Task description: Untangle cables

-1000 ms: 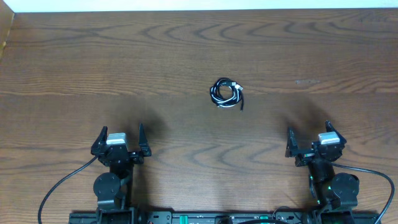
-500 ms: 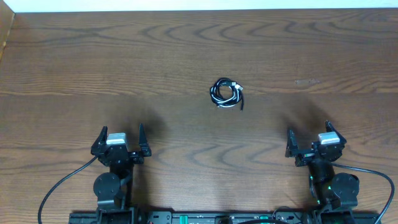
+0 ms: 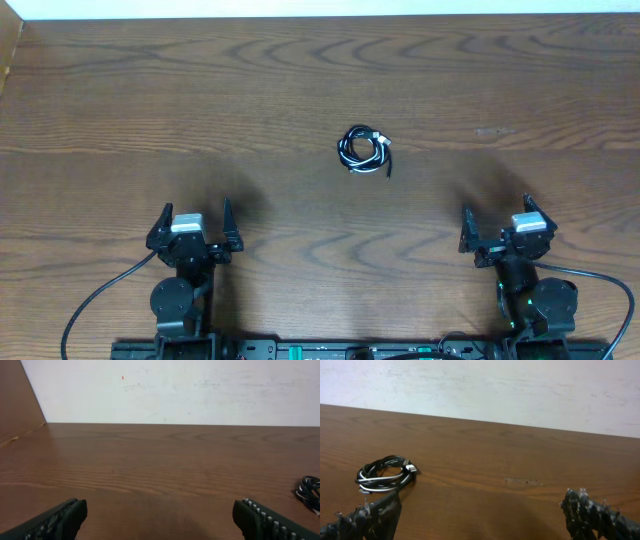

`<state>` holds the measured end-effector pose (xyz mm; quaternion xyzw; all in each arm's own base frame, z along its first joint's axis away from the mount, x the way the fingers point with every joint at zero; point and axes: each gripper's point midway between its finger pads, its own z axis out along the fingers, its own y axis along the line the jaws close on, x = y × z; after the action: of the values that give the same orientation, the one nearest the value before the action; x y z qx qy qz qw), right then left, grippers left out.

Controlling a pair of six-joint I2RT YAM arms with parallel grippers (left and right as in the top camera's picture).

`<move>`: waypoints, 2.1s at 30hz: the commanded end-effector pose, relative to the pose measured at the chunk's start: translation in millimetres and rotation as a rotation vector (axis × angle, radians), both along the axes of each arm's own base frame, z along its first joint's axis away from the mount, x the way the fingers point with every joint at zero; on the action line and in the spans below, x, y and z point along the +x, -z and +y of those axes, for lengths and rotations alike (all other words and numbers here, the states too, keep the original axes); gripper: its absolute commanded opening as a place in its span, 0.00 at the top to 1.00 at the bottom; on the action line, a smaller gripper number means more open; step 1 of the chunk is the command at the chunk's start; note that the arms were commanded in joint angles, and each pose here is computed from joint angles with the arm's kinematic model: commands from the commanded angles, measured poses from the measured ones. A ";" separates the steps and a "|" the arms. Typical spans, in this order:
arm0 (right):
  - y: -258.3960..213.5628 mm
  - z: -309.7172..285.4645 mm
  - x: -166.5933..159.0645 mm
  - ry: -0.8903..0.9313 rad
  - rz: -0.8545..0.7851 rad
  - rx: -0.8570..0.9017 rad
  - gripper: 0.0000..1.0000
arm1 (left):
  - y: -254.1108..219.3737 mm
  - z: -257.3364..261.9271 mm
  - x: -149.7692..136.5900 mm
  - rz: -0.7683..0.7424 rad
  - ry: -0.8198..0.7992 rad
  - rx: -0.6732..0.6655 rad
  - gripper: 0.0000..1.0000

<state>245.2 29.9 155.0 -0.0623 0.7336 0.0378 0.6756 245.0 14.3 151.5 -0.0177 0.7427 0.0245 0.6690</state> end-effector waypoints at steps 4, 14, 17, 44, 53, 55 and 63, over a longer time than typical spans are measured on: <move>0.7 0.8 -0.3 -0.002 0.002 0.003 0.01 | 15.1 1.5 -1.5 0.052 -0.010 0.006 0.02; -1.0 1.0 -0.2 -0.003 -0.006 0.004 0.01 | 12.7 -0.6 -1.1 0.040 -0.007 -0.064 0.02; -1.2 4.7 -0.7 -0.024 -0.006 0.005 0.01 | 6.9 -9.8 -0.1 0.017 0.045 -0.091 0.02; -134.6 15.7 8.2 -0.095 -0.228 0.016 0.01 | -122.2 -49.7 60.6 0.255 0.269 -0.172 0.02; -172.7 37.1 72.4 -0.197 0.001 0.021 0.01 | -120.7 -109.5 106.4 0.500 0.419 -0.170 0.02; -171.2 38.9 92.1 -0.199 0.092 0.024 0.01 | -106.2 -132.4 116.4 0.596 0.464 -0.161 0.02; -159.0 58.5 133.7 -0.299 0.240 0.050 0.01 | -33.6 -186.6 141.1 0.877 0.511 -0.268 0.02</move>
<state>373.3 76.9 309.5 -0.1293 0.7948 0.1319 0.5781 383.0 -154.2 201.7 0.1016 0.9256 -0.1976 0.3064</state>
